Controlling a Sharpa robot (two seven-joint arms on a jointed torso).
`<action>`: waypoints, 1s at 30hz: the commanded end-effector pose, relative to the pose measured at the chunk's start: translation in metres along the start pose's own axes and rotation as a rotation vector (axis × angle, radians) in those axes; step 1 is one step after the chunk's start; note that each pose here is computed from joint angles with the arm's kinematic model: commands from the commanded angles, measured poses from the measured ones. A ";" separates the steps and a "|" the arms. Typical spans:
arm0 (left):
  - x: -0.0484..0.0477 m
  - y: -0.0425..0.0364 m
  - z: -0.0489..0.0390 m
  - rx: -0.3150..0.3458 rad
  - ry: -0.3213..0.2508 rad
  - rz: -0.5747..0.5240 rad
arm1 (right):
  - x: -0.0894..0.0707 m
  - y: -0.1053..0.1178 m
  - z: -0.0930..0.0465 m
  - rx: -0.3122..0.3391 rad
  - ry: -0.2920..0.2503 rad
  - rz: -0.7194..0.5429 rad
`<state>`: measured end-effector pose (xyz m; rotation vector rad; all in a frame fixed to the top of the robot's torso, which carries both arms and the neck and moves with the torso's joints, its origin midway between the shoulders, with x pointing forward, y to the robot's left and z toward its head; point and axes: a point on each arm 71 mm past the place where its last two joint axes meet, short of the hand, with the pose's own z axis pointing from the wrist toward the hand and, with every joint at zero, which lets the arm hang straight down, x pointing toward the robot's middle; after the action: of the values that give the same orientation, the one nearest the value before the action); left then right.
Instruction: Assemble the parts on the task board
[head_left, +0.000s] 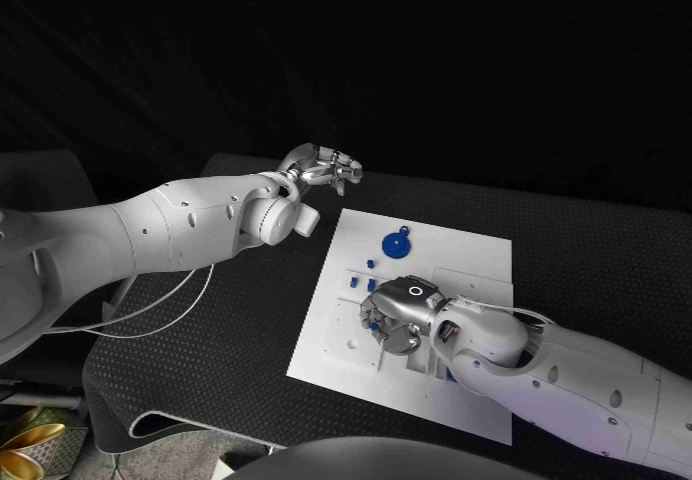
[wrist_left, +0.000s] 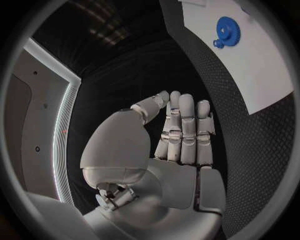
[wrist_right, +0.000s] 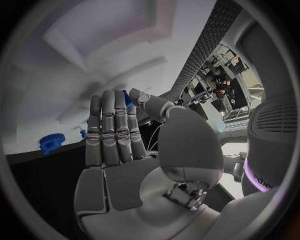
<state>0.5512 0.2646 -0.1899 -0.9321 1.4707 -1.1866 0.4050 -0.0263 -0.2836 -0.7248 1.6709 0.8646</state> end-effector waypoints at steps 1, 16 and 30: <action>0.0023 -0.0023 0.0004 0.005 0.017 -0.010 | 0.010 -0.003 -0.001 0.026 0.081 -0.006; 0.0006 -0.0017 -0.0004 -0.001 0.015 -0.010 | 0.008 -0.009 -0.004 0.052 0.040 0.018; -0.0027 -0.0009 -0.0014 -0.003 0.011 -0.007 | -0.006 -0.016 -0.017 0.075 -0.033 0.025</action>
<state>0.5504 0.2694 -0.1898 -0.9397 1.4750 -1.1775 0.4068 -0.0432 -0.2800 -0.6691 1.6749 0.8529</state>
